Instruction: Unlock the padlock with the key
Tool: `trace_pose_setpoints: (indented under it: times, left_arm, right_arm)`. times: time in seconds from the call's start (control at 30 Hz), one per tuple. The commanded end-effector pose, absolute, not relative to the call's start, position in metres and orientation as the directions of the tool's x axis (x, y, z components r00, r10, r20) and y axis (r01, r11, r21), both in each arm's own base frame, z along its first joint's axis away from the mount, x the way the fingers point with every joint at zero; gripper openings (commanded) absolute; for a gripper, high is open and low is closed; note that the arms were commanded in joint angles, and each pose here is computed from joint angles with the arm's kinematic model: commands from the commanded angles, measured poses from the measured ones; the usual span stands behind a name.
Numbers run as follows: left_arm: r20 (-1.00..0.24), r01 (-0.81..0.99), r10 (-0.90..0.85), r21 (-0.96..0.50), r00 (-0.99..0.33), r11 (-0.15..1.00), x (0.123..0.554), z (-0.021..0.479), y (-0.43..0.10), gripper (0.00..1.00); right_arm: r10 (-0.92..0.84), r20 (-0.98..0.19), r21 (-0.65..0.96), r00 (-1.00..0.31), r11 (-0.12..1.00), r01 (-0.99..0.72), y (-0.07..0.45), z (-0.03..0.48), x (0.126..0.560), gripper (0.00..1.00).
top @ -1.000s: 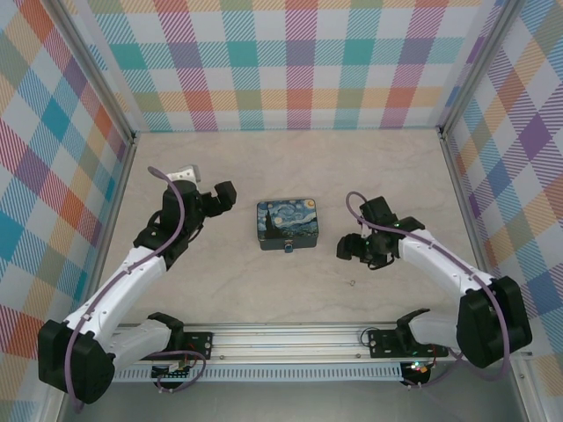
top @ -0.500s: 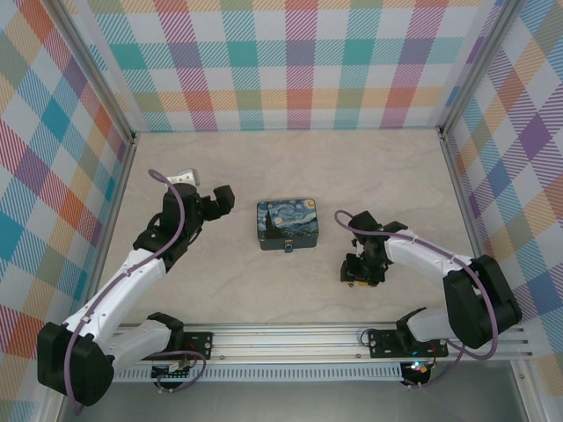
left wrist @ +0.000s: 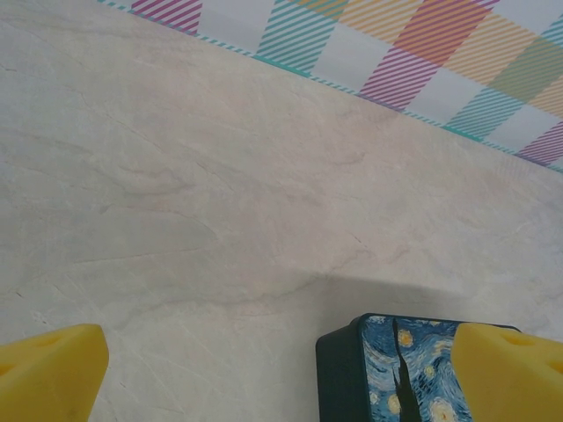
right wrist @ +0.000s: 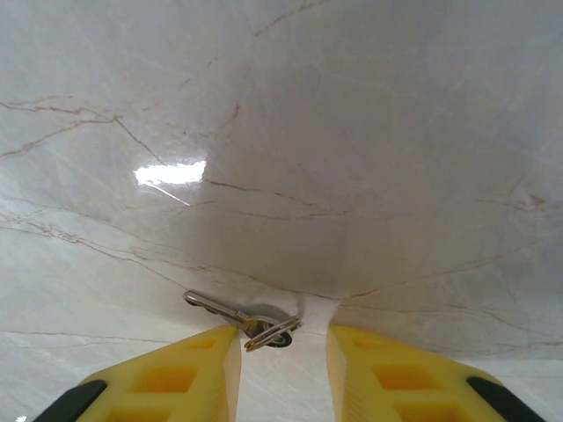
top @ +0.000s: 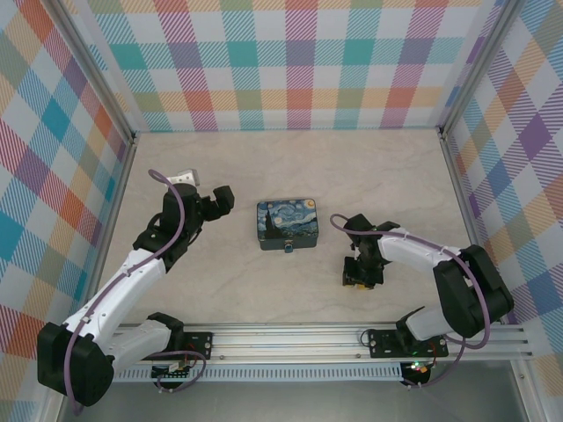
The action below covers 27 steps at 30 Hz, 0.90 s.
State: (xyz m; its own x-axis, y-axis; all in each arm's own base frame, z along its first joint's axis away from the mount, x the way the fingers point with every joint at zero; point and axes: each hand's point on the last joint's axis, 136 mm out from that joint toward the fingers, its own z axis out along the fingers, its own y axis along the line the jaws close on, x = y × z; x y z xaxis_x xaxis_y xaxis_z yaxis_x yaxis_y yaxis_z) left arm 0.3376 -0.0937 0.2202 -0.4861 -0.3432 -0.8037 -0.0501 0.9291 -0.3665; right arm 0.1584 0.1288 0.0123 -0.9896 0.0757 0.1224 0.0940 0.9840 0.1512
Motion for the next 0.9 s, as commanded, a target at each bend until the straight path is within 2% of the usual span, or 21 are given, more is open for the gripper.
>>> trace_pose_setpoints:
  times: [0.0,0.63,0.87]
  left_arm:
    - [-0.815,-0.057,-0.332,-0.348,-0.476,0.936,0.335,0.22,-0.088,1.0]
    - [-0.816,-0.046,-0.327,-0.349,-0.476,0.936,0.336,0.224,-0.09,1.0]
    - [-0.818,-0.018,-0.329,-0.364,-0.472,0.931,0.334,0.231,-0.094,1.0]
  right_arm:
    - [0.093,0.114,0.133,-0.989,0.985,0.108,0.13,0.01,0.163,0.3]
    - [0.081,0.102,0.133,-0.992,0.987,0.094,0.132,0.012,0.164,0.06]
    - [0.083,0.017,0.213,-0.996,0.973,0.085,0.145,0.025,0.177,0.0]
